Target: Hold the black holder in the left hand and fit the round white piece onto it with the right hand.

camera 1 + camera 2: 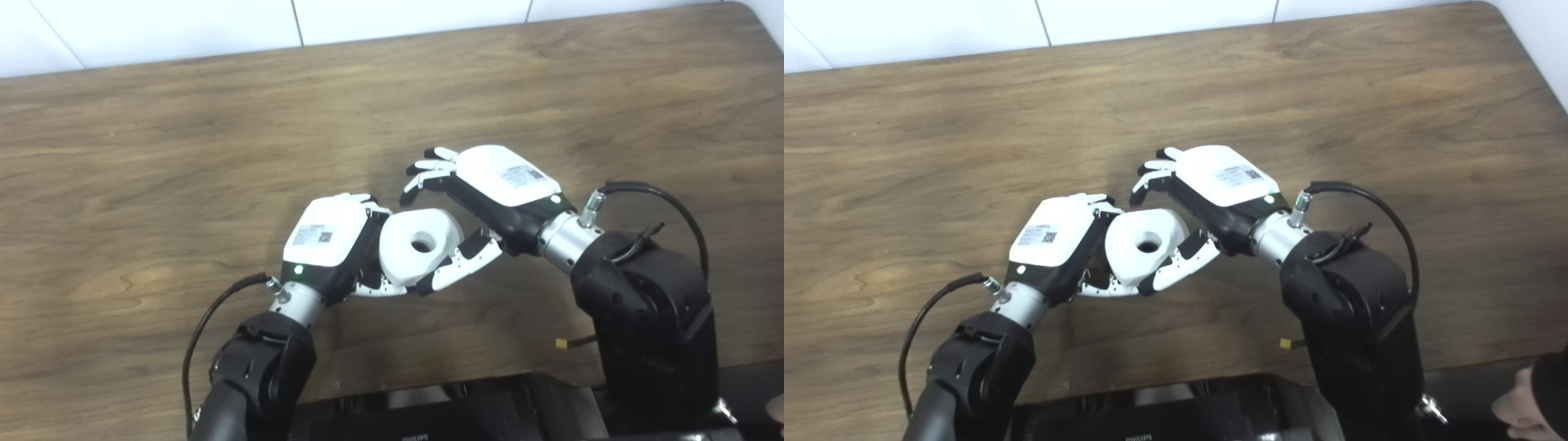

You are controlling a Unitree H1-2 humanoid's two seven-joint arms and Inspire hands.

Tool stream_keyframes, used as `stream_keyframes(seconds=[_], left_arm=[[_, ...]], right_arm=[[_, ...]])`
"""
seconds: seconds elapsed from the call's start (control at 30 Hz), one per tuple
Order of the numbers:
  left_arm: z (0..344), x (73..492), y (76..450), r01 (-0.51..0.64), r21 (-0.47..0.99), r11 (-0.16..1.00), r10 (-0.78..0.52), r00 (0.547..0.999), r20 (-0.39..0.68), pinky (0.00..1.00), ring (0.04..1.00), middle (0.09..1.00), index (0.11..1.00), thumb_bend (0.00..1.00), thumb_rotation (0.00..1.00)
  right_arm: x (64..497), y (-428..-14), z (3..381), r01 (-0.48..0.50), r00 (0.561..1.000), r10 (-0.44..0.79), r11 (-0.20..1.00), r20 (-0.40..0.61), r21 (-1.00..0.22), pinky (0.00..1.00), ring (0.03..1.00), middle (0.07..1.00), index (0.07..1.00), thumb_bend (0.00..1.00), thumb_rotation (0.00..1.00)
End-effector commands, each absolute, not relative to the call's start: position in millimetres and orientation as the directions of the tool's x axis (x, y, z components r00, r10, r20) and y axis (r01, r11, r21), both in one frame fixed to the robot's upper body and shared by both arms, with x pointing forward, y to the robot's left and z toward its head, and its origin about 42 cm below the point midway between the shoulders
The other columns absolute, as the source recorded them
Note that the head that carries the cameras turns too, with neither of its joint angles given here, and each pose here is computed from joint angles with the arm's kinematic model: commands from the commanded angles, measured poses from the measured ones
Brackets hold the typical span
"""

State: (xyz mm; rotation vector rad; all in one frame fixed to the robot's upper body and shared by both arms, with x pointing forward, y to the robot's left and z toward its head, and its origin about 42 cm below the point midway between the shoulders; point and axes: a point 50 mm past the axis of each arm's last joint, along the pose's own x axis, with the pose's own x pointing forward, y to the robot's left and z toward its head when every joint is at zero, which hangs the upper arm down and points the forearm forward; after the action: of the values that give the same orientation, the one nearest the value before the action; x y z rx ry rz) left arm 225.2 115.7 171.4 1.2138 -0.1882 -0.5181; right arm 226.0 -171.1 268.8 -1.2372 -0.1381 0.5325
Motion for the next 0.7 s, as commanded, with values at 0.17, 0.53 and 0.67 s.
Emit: stream_keyframes(seconds=[0.17,0.53,0.67], left_arm=[[164,221,115,0.343,0.915,0.211,-0.489,0.848,-0.205,0.87,0.843,0.778,0.486,0.52,0.06],[164,222,116,0.348,0.915,0.205,-0.488,0.847,-0.213,0.87,0.848,0.78,0.486,0.52,0.06],[163,222,116,0.346,0.914,0.212,-0.487,0.848,-0.208,0.87,0.846,0.777,0.486,0.52,0.05]], right_arm=[[223,-171,287,-0.216,0.874,0.476,0.194,-0.101,-0.957,0.91,0.998,0.959,0.878,1.0,0.48],[222,-177,298,-0.209,0.872,0.477,0.163,-0.108,-0.964,0.95,1.0,0.98,0.907,1.0,0.5],[219,-182,307,-0.188,0.87,0.484,0.138,-0.099,-0.972,0.95,1.0,0.983,0.928,1.0,0.54]])
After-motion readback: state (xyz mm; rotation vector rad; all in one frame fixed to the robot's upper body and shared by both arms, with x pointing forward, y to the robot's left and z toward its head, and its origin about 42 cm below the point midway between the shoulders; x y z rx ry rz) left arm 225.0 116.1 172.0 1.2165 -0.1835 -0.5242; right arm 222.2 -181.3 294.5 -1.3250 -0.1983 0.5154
